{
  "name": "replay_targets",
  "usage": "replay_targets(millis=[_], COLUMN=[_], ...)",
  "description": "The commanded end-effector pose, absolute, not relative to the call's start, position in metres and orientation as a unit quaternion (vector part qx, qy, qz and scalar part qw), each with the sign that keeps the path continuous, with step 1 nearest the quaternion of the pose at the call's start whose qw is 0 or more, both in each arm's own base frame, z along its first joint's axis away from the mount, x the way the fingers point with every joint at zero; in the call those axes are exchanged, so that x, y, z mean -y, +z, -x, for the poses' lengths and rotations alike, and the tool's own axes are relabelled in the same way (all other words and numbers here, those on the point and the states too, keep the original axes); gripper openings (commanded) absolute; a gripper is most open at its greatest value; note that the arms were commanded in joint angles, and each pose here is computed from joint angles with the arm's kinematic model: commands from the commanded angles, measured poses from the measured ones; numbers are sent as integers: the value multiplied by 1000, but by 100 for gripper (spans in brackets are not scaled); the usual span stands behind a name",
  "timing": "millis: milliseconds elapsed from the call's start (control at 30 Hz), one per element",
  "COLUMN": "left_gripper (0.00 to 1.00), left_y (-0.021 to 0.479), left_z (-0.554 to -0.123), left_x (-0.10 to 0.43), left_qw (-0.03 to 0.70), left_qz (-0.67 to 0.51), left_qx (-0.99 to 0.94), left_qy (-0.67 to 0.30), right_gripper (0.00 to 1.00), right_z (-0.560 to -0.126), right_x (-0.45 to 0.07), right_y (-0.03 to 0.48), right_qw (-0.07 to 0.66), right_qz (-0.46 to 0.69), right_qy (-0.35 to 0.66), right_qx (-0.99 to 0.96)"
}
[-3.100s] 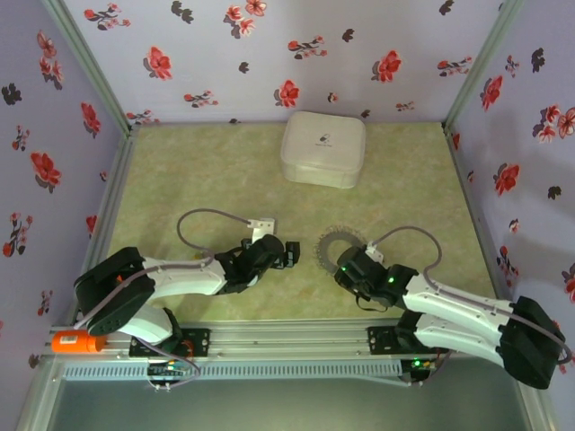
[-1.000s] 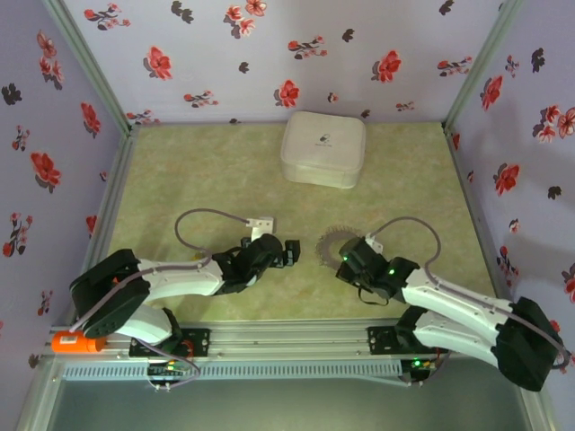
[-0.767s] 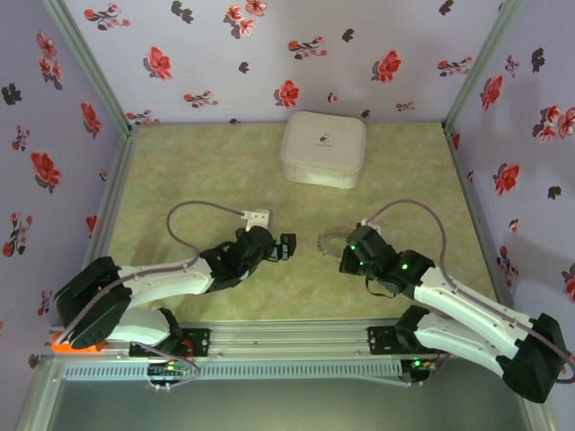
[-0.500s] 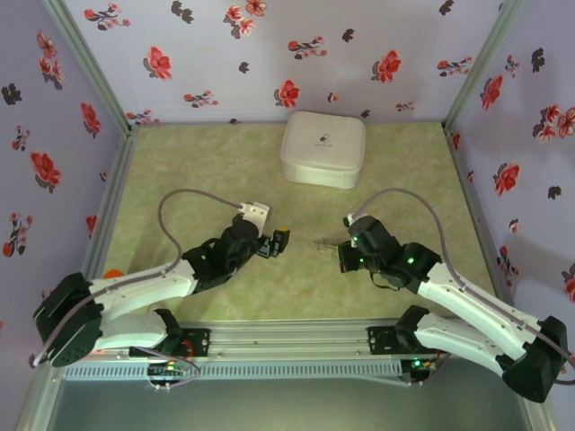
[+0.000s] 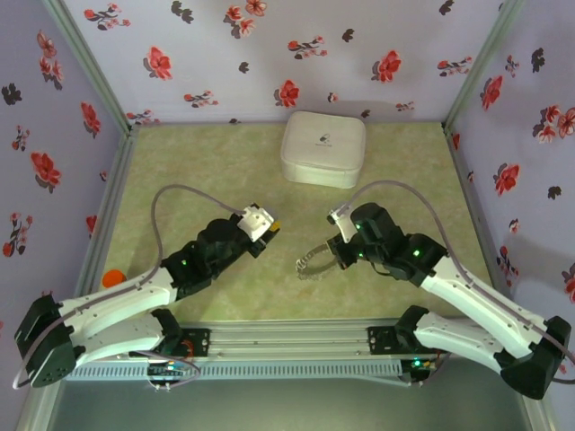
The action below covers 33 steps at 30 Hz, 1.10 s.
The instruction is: Put the keys on the keyring
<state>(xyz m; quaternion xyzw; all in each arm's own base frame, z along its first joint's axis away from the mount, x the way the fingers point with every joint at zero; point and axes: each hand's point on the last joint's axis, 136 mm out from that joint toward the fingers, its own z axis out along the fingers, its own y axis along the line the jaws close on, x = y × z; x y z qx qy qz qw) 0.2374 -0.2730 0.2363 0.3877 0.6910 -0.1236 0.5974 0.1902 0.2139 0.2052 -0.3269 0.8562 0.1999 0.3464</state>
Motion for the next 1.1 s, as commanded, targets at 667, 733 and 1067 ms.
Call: replay_targets(millis=[667, 733, 1067], left_gripper=[28, 28, 22], left_y=[212, 208, 185], left_z=[-158, -152, -123], left_x=[327, 328, 338], left_qw=[539, 532, 488], left_qz=[-537, -541, -569], left_qx=[-561, -559, -548], left_qy=[-325, -335, -372], right_gripper=[0, 0, 0], right_z=[-156, -150, -137], right_x=[-271, -275, -286], right_y=[237, 232, 230], right_qw=[360, 355, 354], right_qz=[540, 560, 603], right_qy=[276, 271, 260], right_qx=[-709, -698, -666])
